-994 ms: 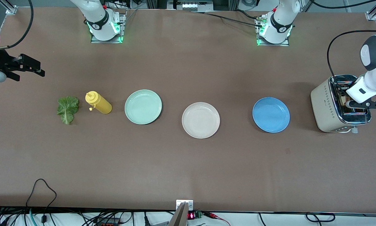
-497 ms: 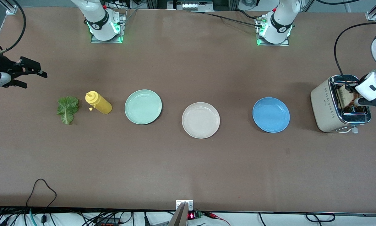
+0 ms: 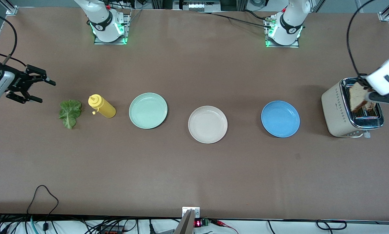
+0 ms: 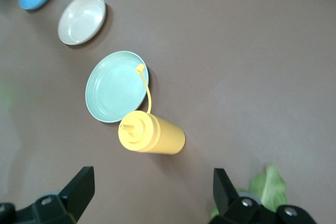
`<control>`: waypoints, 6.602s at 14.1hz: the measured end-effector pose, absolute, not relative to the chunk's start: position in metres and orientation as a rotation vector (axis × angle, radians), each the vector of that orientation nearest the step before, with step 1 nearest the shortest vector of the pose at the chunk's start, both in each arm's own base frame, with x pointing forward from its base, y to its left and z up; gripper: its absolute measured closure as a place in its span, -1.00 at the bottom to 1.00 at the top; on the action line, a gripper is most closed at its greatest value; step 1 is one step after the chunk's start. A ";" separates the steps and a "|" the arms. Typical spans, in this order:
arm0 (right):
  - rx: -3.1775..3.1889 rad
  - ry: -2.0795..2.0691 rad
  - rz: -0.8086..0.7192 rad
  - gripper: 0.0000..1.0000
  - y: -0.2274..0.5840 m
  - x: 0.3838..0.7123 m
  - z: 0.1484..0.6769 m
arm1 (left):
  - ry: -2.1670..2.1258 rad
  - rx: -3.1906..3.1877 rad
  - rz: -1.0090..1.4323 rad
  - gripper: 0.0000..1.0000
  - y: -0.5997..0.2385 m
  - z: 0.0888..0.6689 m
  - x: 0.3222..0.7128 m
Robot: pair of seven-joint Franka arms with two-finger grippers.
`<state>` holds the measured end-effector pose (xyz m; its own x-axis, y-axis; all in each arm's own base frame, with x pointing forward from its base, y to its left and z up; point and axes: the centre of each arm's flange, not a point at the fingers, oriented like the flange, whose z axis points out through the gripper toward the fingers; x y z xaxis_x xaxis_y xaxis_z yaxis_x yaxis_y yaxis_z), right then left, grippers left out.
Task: Make sandwich in beige plate with both arms
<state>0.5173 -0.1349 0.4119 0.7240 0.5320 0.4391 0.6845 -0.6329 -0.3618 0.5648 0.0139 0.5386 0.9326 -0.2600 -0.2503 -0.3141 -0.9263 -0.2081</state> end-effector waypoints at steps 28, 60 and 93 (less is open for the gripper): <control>-1.522 -1.125 -1.146 -1.00 -0.097 0.490 0.092 | 0.724 -4.358 0.193 0.86 -0.253 0.177 0.619; -1.915 -1.412 -0.895 0.10 0.028 0.589 0.240 | 0.978 -3.159 0.437 -1.00 -0.255 0.338 0.619; -2.763 -2.342 -0.067 0.18 0.479 0.529 0.257 | 0.200 -3.146 0.030 -1.00 -0.020 0.581 0.545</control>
